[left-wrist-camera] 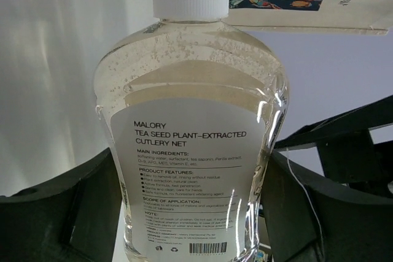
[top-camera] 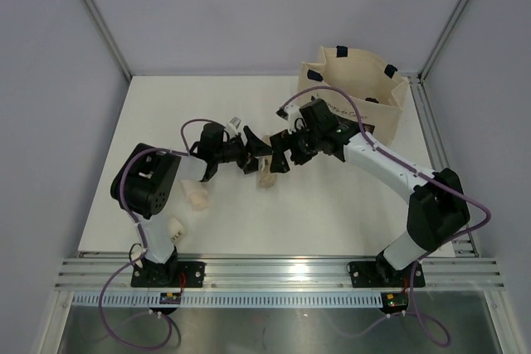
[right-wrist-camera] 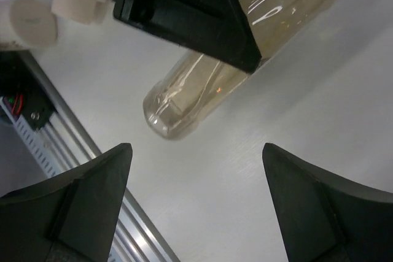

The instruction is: Place the personal care products into the canvas bag

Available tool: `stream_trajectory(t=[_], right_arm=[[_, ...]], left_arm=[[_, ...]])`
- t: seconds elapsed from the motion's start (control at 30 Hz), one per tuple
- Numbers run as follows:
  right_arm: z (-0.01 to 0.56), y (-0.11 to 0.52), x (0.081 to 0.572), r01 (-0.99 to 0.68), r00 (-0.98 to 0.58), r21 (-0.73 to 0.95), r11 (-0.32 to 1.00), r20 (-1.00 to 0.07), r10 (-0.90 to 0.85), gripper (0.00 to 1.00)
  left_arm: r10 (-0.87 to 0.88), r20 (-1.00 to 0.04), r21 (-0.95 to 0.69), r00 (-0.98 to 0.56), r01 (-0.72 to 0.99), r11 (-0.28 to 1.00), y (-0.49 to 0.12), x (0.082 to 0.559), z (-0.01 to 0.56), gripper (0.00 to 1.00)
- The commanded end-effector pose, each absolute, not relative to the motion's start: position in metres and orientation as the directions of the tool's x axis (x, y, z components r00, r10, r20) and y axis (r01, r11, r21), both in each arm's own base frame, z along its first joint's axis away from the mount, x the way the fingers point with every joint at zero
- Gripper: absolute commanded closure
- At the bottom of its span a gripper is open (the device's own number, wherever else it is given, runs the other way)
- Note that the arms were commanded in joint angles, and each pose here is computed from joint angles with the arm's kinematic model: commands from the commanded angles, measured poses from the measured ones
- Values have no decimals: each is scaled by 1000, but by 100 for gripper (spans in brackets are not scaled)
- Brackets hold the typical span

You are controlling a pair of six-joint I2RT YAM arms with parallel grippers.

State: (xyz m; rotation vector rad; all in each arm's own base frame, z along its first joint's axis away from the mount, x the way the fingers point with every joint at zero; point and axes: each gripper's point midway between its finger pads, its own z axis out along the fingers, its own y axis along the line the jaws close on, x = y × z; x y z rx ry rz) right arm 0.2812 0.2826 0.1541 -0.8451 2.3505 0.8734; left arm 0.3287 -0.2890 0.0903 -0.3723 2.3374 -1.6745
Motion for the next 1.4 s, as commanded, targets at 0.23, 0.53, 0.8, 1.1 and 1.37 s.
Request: stream_trajectory(t=[0.23, 0.53, 0.8, 1.1, 1.37], right_arm=[[158, 310, 349, -364, -759, 369, 855, -649, -43, 1], [141, 317, 343, -334, -801, 407, 850, -599, -28, 7], [140, 342, 333, -405, -826, 492, 771, -559, -77, 52], [164, 343, 318, -541, -787, 546, 640, -596, -157, 100], [190, 321, 322, -584, -783, 623, 520, -601, -158, 100]], left_arm=[[-368, -194, -975, -909, 135, 178, -317, 336, 182, 100], [-407, -187, -980, -894, 143, 138, -317, 338, 208, 100], [-423, -179, -983, -888, 178, 43, -317, 330, 239, 71], [-428, -152, -986, -891, 168, -1, -316, 326, 238, 1], [-432, -188, -982, -882, 171, 78, -314, 328, 230, 1]])
